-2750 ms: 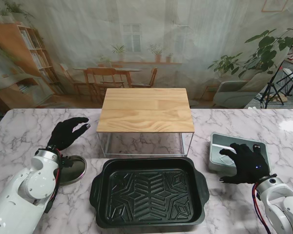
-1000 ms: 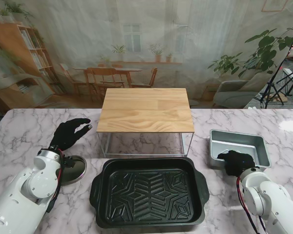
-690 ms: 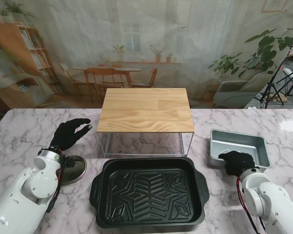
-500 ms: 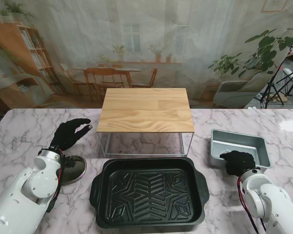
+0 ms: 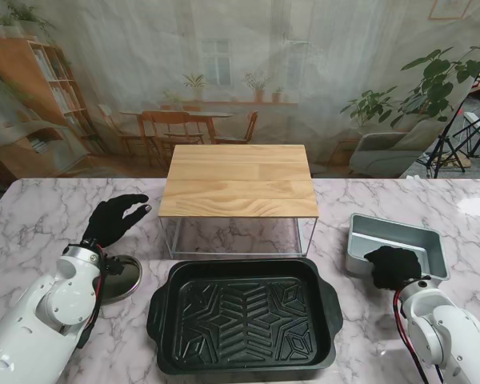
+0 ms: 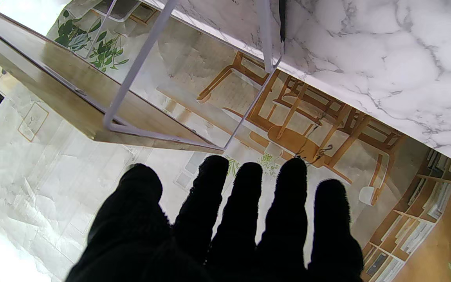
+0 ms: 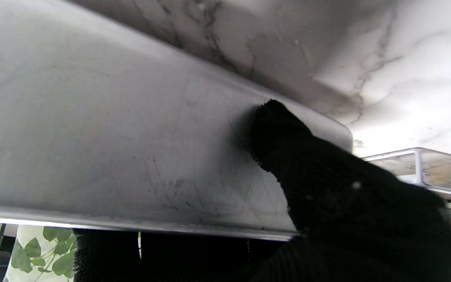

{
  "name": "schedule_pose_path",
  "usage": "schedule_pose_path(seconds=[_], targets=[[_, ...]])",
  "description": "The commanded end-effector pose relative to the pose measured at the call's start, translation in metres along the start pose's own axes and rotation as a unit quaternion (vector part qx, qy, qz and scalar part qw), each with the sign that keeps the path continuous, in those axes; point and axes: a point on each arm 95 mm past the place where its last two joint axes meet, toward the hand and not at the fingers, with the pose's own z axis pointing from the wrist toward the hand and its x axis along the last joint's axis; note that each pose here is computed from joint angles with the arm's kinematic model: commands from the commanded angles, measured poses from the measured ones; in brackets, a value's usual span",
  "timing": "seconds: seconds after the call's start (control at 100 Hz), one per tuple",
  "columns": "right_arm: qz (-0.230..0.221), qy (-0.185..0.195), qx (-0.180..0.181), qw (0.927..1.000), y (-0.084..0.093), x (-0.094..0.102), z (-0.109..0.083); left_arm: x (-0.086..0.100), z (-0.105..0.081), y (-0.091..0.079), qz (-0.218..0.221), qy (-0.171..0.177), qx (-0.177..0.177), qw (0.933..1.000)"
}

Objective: Stack the baking trays onto the shelf

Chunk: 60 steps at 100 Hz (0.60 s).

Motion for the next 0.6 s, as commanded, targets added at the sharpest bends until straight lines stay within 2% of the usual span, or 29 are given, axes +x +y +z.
schedule_pose_path(seconds=[0.0, 0.19, 0.37, 0.59], targets=[[-0.004, 0.004, -0.016, 0.9999, 0.008, -0.001, -0.001, 0.001, 0.001, 0.002, -0.002, 0.001, -0.004, 1.0000], [-0.003, 0.007, -0.046, 0.9989, 0.016, -0.005, -0.006, 0.001, 0.001, 0.002, -0.002, 0.002, -0.002, 1.0000], [0.004, 0.009, -0.092, 0.9957, 0.021, -0.011, -0.012, 0.001, 0.001, 0.002, -0.003, 0.002, 0.001, 1.0000], [0.000, 0.024, -0.125, 0.9919, 0.036, -0.016, -0.030, 0.001, 0.001, 0.002, -0.004, 0.003, 0.004, 1.0000]])
